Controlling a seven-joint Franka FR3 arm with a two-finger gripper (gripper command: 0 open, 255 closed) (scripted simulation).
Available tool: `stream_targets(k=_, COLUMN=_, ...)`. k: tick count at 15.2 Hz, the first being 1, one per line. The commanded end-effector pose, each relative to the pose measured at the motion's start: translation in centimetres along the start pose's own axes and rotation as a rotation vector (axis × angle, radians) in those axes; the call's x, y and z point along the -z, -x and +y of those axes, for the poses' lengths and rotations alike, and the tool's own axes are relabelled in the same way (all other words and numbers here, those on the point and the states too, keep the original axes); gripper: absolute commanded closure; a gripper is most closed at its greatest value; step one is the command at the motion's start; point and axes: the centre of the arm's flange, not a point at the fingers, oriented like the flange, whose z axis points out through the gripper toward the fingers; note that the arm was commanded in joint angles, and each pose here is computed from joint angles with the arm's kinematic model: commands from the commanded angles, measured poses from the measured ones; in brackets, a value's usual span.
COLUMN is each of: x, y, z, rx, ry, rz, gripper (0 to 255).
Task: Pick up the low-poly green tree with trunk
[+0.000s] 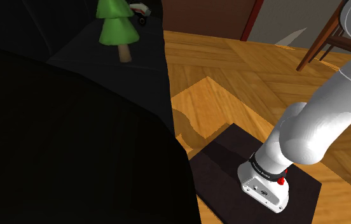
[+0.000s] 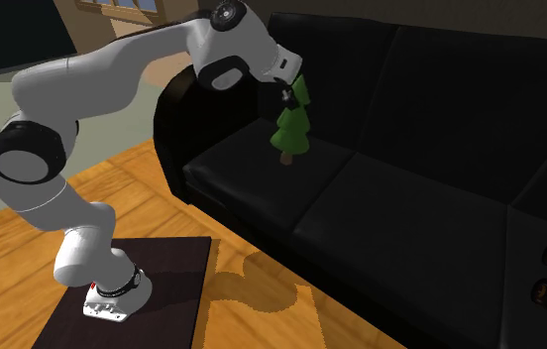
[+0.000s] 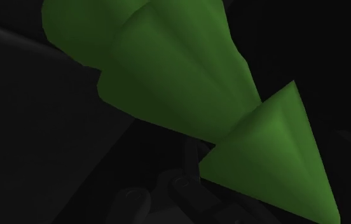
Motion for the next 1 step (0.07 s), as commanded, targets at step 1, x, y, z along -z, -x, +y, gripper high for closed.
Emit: stream_targets(k=1, x=0.32, y=-0.23, z=-0.18, rx=0.0, ry=-0.001, rz=0.002, gripper=255)
